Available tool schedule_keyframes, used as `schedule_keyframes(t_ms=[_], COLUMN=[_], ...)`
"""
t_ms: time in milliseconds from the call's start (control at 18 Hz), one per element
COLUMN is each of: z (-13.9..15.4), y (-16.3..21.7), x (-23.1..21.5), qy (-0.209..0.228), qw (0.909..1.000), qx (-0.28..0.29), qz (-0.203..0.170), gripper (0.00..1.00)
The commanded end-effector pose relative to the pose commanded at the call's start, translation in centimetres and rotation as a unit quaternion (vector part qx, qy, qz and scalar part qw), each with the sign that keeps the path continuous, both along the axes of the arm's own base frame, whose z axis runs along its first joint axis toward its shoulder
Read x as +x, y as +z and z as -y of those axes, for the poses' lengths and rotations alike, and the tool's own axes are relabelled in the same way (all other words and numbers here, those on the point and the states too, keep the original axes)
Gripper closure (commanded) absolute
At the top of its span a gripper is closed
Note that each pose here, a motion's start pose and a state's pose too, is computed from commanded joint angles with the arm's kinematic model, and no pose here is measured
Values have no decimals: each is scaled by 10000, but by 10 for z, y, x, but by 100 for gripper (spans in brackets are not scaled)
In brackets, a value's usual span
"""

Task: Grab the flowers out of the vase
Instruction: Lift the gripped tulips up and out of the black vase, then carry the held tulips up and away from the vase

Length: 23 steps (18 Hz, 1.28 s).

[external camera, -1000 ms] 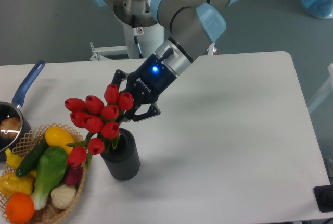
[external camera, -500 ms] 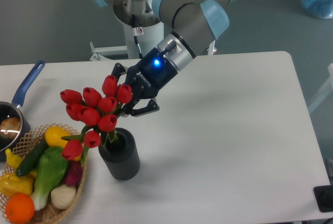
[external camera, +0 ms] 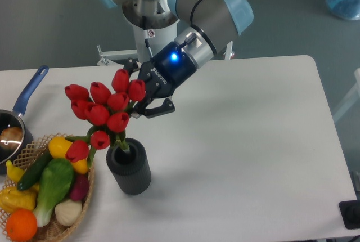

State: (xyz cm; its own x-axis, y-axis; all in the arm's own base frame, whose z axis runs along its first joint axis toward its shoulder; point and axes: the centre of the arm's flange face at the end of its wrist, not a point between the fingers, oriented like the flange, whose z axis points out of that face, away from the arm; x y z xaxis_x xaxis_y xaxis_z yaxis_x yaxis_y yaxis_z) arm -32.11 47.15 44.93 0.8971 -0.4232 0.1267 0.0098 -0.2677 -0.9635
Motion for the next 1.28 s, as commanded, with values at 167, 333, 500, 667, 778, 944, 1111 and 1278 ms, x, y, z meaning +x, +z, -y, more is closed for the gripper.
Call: schedule_keyframes(t_ms=[167,333,500,667,778,944,1111,1278], z=[4,5,6,10,14,20,23,28], y=[7,11,15,22,28,37,42,44], x=[-3,0,1,1,-1,1,2,-1], qy=[-45,-60,-90,-115,-76,-44,-60,5], qw=[9995,9995,9991,9982,9981,9979,9972,9973], qx=[264,303,397,558,595,639,732,728], qz=[136,115,137,189,154,106,142,134], gripper=[64,65,64,65,65,65,64,70])
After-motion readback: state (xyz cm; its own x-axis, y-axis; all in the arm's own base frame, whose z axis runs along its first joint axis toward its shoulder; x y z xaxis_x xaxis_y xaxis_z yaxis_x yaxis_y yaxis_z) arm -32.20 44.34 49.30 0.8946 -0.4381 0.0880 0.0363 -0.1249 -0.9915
